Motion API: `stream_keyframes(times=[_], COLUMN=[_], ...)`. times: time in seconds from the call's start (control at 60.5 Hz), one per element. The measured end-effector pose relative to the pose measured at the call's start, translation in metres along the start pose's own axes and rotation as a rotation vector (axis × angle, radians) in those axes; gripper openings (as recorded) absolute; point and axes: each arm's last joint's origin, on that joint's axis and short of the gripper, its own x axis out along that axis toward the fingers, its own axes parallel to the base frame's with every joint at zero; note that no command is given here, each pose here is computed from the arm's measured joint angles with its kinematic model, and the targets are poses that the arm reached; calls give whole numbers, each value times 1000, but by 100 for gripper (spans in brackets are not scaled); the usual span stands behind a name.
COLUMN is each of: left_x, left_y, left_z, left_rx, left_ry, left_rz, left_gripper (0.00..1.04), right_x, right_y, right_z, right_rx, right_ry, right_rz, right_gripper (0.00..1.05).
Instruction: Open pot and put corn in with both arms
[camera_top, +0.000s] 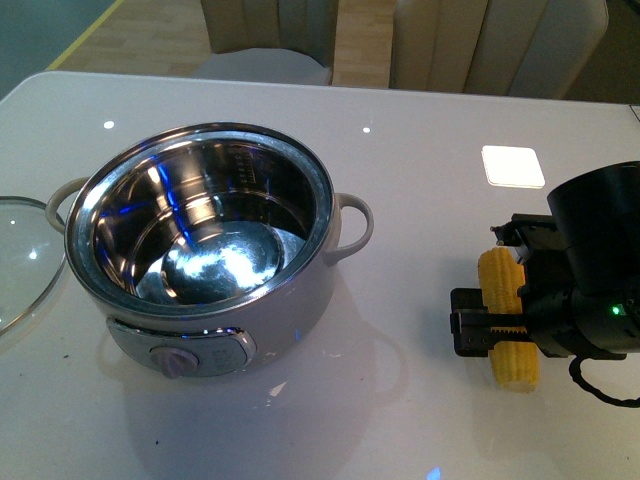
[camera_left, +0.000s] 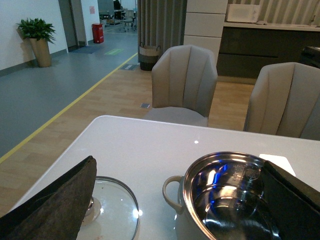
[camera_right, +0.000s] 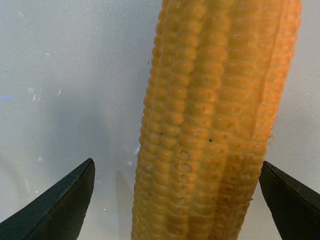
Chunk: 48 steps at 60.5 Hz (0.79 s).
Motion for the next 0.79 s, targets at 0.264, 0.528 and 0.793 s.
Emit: stream_keyframes(times=[0.264,0.528,0.793], left_x=[0,0,0], left_y=[0,0,0], left_z=[0,0,0], left_rx=[0,0,0], left_ry=[0,0,0], left_rz=[0,0,0], left_gripper=[98,98,98], right_x=[0,-3,-42], right_y=[-1,-1,-3], right_z=[0,-4,-8], right_rx=[5,5,9], right_ry=[1,16,-26], right_rz=[-5,-8,33], right_gripper=[57,29,23])
